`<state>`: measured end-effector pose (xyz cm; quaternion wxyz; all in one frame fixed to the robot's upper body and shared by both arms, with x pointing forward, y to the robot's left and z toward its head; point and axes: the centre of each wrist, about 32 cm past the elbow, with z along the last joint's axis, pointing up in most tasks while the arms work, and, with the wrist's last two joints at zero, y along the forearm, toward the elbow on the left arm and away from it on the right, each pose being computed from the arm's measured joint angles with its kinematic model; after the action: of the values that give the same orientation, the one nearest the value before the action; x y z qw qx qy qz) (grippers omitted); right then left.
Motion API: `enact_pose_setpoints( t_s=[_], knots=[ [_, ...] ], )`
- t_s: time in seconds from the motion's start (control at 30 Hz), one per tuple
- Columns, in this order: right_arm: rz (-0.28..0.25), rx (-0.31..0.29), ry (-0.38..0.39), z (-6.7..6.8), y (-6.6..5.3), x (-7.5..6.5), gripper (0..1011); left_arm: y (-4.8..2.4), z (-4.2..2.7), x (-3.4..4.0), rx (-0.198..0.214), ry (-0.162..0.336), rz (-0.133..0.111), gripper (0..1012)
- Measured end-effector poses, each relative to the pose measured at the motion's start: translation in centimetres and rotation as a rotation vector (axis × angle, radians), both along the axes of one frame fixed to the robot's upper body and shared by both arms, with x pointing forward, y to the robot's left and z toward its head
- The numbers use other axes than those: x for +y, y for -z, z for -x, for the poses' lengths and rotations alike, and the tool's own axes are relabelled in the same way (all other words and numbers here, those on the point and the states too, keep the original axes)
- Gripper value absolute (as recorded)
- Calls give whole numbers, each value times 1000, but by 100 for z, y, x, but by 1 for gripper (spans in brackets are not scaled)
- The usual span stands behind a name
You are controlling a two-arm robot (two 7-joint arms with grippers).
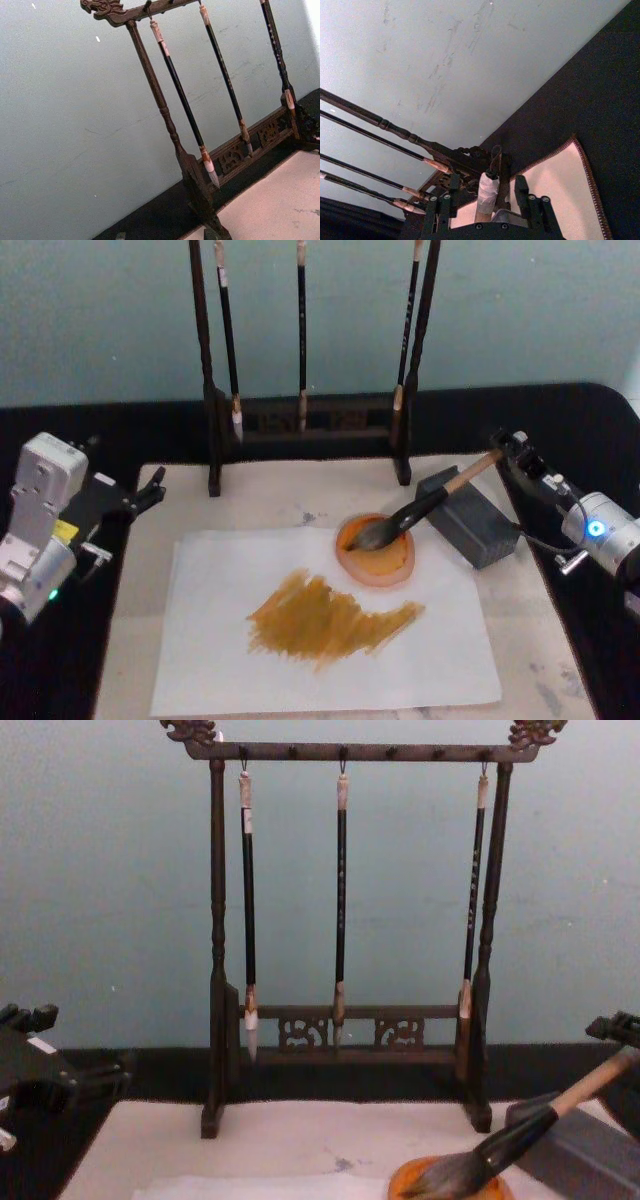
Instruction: Pick up the brush from the inkstone, write on the paper, then place the brush back to its original position.
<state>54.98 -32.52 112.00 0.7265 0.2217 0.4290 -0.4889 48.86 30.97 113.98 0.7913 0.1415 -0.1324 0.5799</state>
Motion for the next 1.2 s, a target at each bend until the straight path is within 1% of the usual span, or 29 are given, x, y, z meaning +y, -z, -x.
enact_pose_setpoints(
  t_s=[0.03, 0.1, 0.13, 0.17, 0.2, 0.23, 0.3, 0.37, 0.4, 0.47, 0.5, 0.57, 0.6, 0.97, 1.13, 1.17, 1.2],
  knots=[
    [0, 0, 0, 0, 0, -1, 709, 0, 0, 0, 0, 0, 0, 1010],
    [0, 1, 0, 1, -1, -2, 626, 0, 0, 0, 0, 0, 0, 1010],
    [0, 1, 0, 2, -1, -2, 618, 0, 0, 0, 0, 0, 0, 1010],
    [0, 1, 0, 2, -1, -2, 588, 0, 0, 0, 0, 0, 0, 1010],
    [0, 1, 0, 2, -1, -2, 530, 0, 0, 0, 0, 0, 0, 1010],
    [0, 1, 0, 2, -1, -2, 530, 0, 0, 0, 0, 0, 0, 1010],
    [0, 1, 0, 3, -1, -3, 444, 0, 0, 0, 0, 0, 0, 1010],
    [0, 1, 0, 3, -2, -3, 382, 0, 0, 0, 0, 0, 0, 1010],
    [0, 1, 1, 3, -2, -3, 322, 0, 0, 0, 0, 0, 0, 1010],
    [0, 1, 0, 3, -2, -3, 279, 0, 0, 0, 0, 0, 0, 1010],
    [0, 2, 0, 4, -2, -3, 220, 0, 0, 0, 0, 0, 0, 1010],
    [-2, 1, 0, 4, -3, -3, 187, 0, 0, 0, 0, 0, 0, 1010],
    [-2, 1, 0, 4, -4, -3, 174, 0, 0, 0, 0, 0, 0, 1010],
    [-1, 2, 0, 6, -2, -3, 174, 0, 0, 0, 0, 0, 0, 1009],
    [2, -19, -12, -21, -98, 1, 174, 0, 0, 0, 0, 0, 0, 1010],
    [2, -19, -12, -21, -98, 1, 173, 0, 0, 0, 0, 0, 0, 1010],
    [1, -27, -16, -32, -131, -5, 173, 0, 0, 0, 0, 0, 0, 1010]
  ],
)
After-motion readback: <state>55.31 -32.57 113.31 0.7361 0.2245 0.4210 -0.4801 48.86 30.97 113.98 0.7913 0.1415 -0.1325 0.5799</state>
